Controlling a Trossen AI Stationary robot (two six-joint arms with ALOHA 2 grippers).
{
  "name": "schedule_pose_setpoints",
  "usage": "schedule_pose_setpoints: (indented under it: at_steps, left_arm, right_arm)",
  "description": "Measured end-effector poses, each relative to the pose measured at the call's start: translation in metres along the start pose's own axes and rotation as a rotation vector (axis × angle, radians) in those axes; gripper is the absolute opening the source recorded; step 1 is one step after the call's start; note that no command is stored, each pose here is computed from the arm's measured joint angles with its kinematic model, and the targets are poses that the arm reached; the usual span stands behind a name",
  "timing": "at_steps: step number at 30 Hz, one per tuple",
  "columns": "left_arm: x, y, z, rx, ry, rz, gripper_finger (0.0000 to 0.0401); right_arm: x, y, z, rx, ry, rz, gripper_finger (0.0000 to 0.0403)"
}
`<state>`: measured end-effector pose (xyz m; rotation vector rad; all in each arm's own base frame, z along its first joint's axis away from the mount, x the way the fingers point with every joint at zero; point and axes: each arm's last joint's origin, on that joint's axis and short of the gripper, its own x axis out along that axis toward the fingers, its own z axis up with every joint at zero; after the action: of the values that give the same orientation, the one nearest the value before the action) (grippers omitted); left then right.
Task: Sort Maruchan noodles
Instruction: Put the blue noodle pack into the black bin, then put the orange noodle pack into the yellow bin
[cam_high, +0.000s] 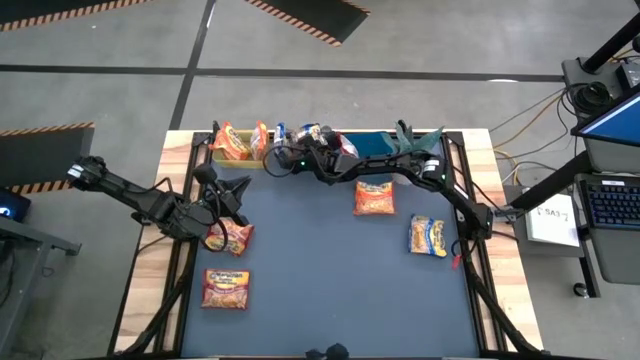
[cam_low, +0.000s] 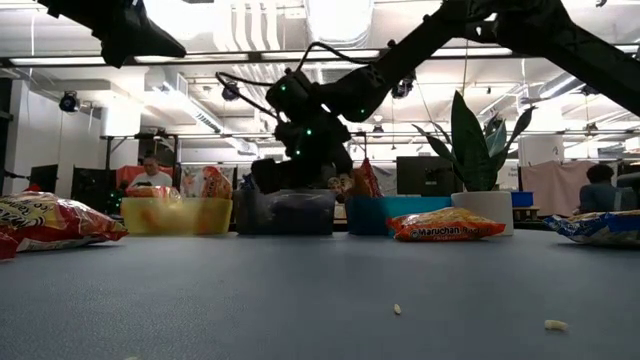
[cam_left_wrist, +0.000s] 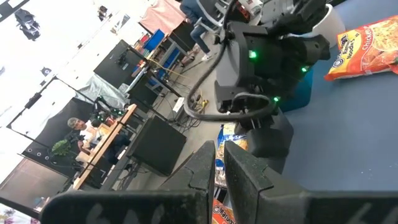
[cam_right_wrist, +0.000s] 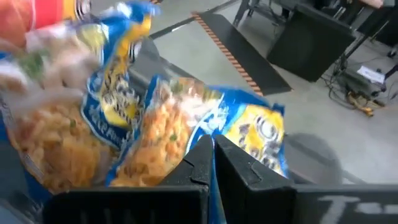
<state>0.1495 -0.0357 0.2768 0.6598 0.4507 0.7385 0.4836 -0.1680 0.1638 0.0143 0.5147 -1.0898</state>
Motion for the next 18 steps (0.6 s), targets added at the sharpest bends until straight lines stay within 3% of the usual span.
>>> schedule_pose_setpoints:
  at_steps: [4,12,18]
  left_arm:
    - [0.0,0.0,0.0,-0.004,0.0,0.0,0.0017]
    - [0.0,0.0,0.001,-0.02,-0.004,0.001,0.0017]
    - [0.0,0.0,0.003,-0.049,-0.025,-0.03,0.0017]
  right_arm:
    - [-0.027,0.001,0.024,-0.02,-0.054,0.035,0.0009]
    - [-0.125,0.0,0.059,-0.193,-0.033,0.168,0.0009]
    - [-0.186,-0.017,0.043,-0.279,0.092,0.221,0.0009]
